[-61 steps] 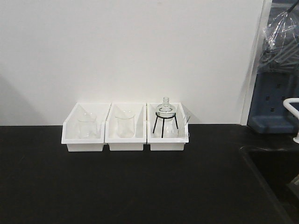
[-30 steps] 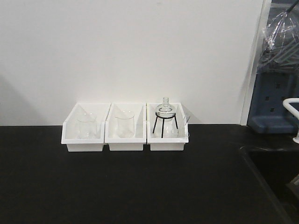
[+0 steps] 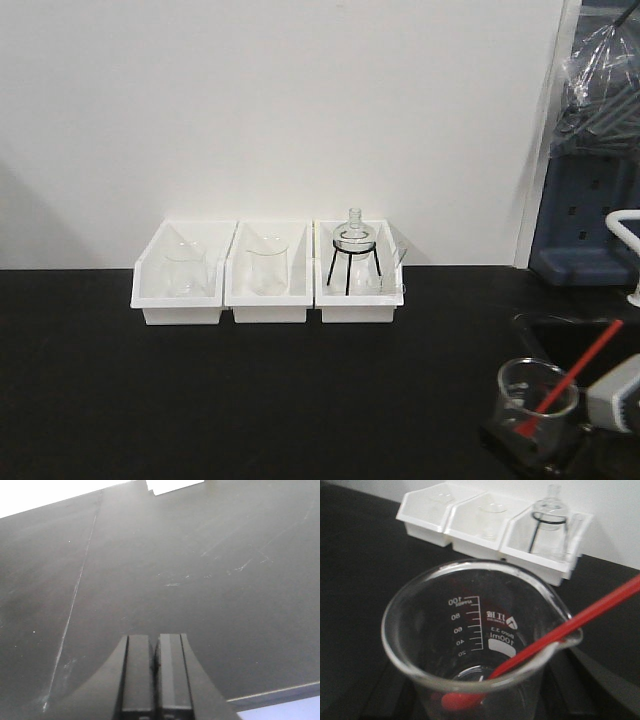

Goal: Grab beaker from right and move to left
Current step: 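Lower the held beaker toward the counter with the right gripper, then set the beaker on the counter and open the right gripper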

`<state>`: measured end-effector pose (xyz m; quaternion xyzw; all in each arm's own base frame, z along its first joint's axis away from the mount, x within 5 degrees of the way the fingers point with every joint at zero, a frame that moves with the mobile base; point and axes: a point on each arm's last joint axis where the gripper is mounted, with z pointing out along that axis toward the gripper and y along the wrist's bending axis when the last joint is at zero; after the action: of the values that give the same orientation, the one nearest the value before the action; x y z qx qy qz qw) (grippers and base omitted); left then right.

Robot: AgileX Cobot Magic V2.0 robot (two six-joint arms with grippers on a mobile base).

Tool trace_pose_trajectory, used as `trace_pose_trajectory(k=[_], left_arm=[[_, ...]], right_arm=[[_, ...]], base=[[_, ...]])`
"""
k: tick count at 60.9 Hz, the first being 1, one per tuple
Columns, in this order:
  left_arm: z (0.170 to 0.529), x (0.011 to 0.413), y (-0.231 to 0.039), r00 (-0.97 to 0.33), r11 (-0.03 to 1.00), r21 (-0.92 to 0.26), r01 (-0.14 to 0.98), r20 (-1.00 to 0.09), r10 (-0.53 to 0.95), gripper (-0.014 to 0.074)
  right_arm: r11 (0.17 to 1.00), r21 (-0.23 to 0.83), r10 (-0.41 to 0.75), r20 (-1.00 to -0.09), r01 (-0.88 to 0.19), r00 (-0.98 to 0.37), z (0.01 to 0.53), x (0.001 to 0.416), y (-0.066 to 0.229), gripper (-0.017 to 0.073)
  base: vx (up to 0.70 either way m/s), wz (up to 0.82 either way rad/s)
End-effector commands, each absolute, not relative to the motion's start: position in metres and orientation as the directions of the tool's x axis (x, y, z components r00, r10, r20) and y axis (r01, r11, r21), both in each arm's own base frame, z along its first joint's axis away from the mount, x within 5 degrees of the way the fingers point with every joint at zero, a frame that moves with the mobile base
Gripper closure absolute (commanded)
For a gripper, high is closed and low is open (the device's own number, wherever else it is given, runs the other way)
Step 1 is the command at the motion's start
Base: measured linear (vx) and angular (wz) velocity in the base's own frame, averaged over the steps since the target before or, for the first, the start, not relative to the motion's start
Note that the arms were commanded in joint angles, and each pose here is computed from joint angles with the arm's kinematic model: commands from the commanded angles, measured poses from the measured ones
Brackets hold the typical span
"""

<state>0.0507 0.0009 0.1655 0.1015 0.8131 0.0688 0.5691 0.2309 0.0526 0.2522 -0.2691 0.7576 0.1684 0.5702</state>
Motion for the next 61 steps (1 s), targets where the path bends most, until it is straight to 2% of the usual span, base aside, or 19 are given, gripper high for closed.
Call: trace_pose_trajectory(k=[1, 17, 24, 38, 61], left_arm=[[0.166, 0.053, 0.0, -0.269, 0.97, 0.23, 0.083, -0.932, 0.244, 0.06], [0.166, 0.053, 0.0, -0.269, 0.97, 0.23, 0.083, -0.932, 0.244, 0.06], [0.166, 0.053, 0.0, -0.269, 0.97, 0.23, 0.083, -0.932, 0.244, 0.06], [0.166, 0.053, 0.0, -0.269, 0.97, 0.23, 0.083, -0.932, 0.244, 0.06], [0.166, 0.053, 0.0, -0.269, 0.97, 0.23, 0.083, -0.932, 0.244, 0.06]], right_arm=[[0.707, -0.056, -0.163, -0.983, -0.705, -0.086, 0.26, 0.259, 0.064, 0.0563], [0.553, 0.073, -0.094, -0.984, -0.83, -0.149, 0.202, 0.324, 0.077, 0.0563], [0.503, 0.067, -0.117, -0.983, -0.862, -0.144, 0.183, 0.339, 0.08, 0.0563], [0.494, 0.055, -0.145, -0.979, -0.868, -0.144, 0.159, 0.359, 0.08, 0.0563], [0.517, 0.067, -0.168, -0.97, -0.853, -0.178, 0.123, 0.365, 0.079, 0.0563]], base=[[0.0, 0.0], [0.0, 0.0], [0.0, 0.0], [0.0, 0.0], [0.0, 0.0]])
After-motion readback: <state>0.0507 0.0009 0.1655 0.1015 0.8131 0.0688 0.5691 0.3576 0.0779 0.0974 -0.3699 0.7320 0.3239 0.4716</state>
